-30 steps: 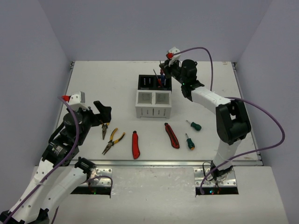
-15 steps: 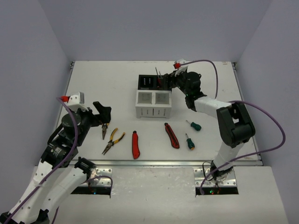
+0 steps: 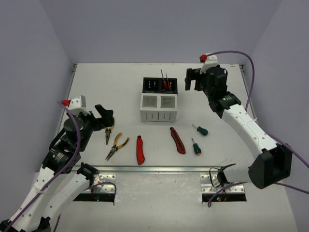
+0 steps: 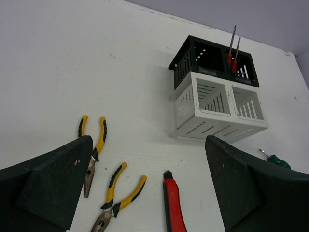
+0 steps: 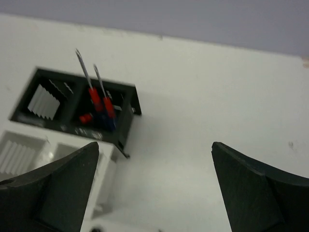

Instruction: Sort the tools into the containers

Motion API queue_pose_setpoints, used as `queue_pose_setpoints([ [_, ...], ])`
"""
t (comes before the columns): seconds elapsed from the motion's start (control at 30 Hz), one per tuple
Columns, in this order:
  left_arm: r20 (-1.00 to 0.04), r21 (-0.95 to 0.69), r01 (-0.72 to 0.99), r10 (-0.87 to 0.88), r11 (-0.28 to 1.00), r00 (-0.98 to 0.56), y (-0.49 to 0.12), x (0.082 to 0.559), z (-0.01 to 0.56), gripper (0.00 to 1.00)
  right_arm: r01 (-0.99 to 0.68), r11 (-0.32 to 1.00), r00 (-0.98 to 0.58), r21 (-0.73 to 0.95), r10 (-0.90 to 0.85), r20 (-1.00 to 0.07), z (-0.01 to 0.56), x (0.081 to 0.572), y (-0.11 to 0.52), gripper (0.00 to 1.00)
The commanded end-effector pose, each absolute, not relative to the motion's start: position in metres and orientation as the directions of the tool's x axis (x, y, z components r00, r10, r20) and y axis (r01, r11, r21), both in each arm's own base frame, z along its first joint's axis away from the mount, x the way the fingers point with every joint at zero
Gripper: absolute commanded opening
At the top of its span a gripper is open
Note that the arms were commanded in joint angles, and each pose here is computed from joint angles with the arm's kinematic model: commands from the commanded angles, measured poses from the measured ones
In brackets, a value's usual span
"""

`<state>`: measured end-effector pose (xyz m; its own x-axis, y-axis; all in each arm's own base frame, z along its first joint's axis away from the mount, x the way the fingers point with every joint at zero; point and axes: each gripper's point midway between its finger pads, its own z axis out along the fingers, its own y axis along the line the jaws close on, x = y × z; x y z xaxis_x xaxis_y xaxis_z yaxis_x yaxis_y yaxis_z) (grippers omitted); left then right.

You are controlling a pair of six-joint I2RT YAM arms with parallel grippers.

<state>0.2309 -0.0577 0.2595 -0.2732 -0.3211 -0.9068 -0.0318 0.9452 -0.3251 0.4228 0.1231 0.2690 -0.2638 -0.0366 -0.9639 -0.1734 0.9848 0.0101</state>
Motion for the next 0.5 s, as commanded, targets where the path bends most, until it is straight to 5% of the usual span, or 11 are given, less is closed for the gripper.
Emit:
queue_pose_setpoints([
  [0.0,-0.908,-0.346,-0.033,-0.343,0.938,-0.24,-0.059,0.235,0.272,1.0,-0.122,0.976,-0.673,-0.18,-0.214,-0.708,0.133,0.348,0.072,0.99],
  [0.47,-0.906,-0.341,-0.013,-0.332,0.94,-0.261,-0.064,0.237,0.268,1.0,-0.325,0.919,-0.898,-0.225,-0.374,-0.232,0.007,0.285,0.049,0.79],
])
